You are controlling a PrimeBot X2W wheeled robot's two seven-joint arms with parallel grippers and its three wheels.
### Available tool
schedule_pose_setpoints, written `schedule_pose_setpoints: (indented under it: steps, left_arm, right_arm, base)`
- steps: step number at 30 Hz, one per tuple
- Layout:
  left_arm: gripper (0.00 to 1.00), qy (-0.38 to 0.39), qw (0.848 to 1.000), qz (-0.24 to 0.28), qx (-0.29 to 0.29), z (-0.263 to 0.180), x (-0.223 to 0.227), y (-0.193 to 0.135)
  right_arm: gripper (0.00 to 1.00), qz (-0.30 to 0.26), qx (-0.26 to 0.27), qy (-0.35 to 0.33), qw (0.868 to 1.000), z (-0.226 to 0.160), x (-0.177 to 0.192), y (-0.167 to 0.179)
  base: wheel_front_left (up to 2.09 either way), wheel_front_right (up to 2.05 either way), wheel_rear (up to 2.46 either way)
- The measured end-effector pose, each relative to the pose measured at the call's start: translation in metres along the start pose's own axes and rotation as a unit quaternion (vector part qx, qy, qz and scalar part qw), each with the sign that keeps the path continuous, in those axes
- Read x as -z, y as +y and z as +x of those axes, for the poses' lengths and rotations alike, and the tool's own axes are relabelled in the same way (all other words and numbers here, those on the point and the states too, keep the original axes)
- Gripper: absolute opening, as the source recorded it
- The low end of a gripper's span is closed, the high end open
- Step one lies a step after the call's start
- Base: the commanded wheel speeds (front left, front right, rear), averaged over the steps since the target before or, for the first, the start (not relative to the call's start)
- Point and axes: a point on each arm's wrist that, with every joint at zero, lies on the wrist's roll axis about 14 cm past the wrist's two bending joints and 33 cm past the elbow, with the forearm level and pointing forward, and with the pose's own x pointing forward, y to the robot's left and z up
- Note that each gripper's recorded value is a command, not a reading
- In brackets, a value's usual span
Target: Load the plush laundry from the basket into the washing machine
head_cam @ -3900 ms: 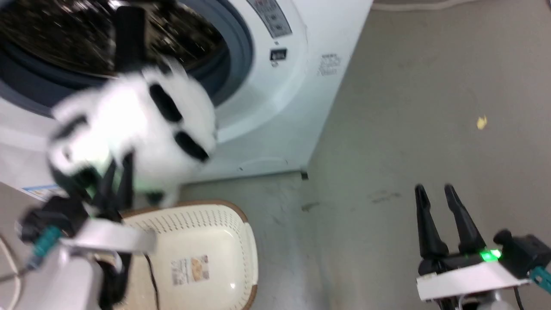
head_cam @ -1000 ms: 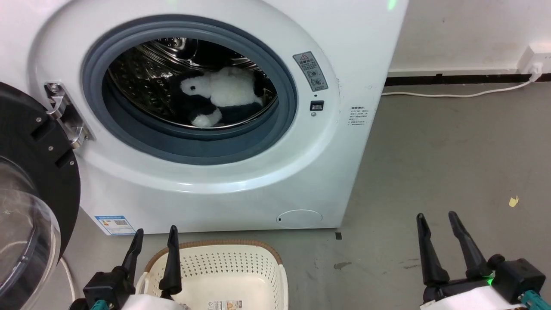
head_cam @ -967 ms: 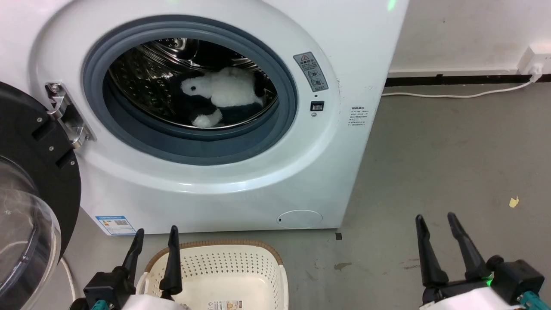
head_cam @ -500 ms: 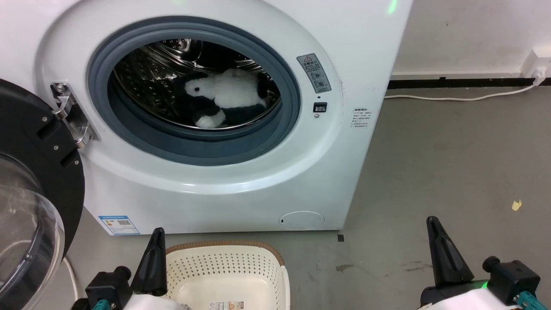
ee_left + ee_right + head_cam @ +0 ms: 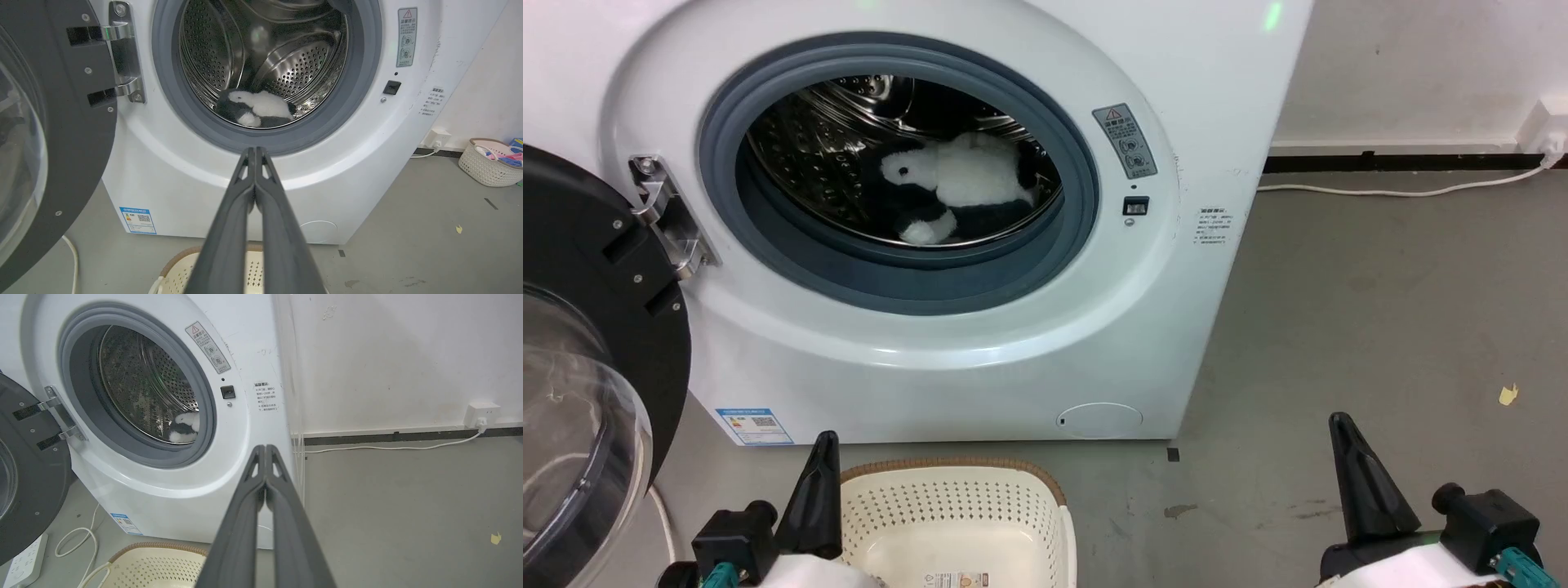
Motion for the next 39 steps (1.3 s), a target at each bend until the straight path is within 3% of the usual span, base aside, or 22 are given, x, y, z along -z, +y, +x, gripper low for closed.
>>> schedule_pose_setpoints:
  steps: [39]
  left_arm:
    - [0.0,0.015,0.999,0.036,-0.01,-0.0025,-0.0057,0.0042]
  right_arm:
    - [0.0,-0.04,-0.015,0.029,0.999,0.0049,0.0031,0.0059]
  base:
    - [0.0,0.0,0.0]
